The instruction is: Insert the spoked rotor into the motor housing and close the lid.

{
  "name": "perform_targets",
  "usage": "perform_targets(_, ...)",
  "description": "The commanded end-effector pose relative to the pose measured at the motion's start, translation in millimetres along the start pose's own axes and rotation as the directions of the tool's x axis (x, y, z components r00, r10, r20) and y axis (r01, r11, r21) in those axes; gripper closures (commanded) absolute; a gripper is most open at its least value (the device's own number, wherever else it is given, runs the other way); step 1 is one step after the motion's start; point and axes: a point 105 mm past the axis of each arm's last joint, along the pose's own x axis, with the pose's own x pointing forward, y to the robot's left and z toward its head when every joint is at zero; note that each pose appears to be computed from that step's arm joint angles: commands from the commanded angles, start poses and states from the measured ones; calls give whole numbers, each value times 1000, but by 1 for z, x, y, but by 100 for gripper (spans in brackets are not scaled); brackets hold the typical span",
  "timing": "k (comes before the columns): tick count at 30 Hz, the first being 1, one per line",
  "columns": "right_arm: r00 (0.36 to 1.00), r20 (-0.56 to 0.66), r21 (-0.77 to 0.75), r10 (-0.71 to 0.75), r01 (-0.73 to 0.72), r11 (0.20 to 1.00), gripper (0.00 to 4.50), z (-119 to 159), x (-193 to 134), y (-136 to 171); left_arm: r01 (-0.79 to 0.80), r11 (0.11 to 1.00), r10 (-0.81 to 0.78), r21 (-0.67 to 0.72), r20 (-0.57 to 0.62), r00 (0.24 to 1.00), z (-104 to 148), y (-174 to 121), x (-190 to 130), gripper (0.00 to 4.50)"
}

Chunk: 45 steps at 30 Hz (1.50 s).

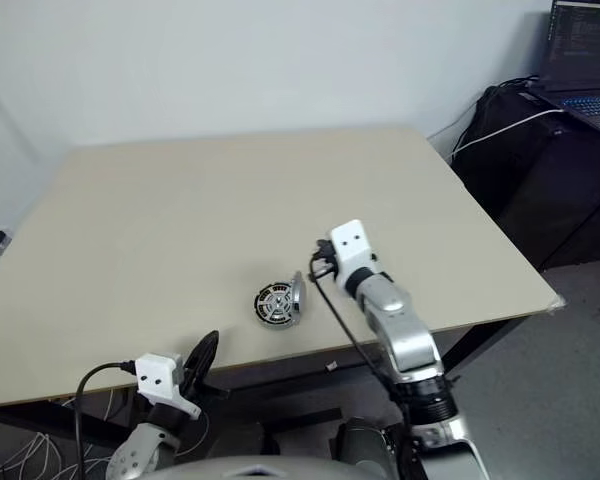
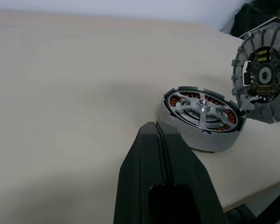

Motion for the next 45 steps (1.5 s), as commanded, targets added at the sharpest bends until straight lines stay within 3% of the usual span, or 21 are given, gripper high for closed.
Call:
perform_targets(1,1000,-9,-43,-20,20,999,448,2,-13,-9,18,1000,-19,5,60,998,14,-5,3,450)
perform_targets(5,980,-174,-87,101,-117,989,448,-27,-35,4,24,1000,-25,8,56,998,14,-6,3,450)
perform_targets(11,924,-189,-13,333,-341,940,448,-27,-49,40,31,999,-31,12,52,998,13,-5,4,450)
perform_targets(18,926,-142,9,349,-351,936,448,-19,-40,48,25,1000,-26,12,49,998,13,-4,4,450)
perform_targets(31,848,-115,59,518,-515,855,448,-11,-38,78,5,1000,-6,12,41,999,11,0,2,450)
perform_targets(45,860,-87,81,503,-497,864,448,-13,-8,89,2,1000,-3,18,43,999,11,2,4,450)
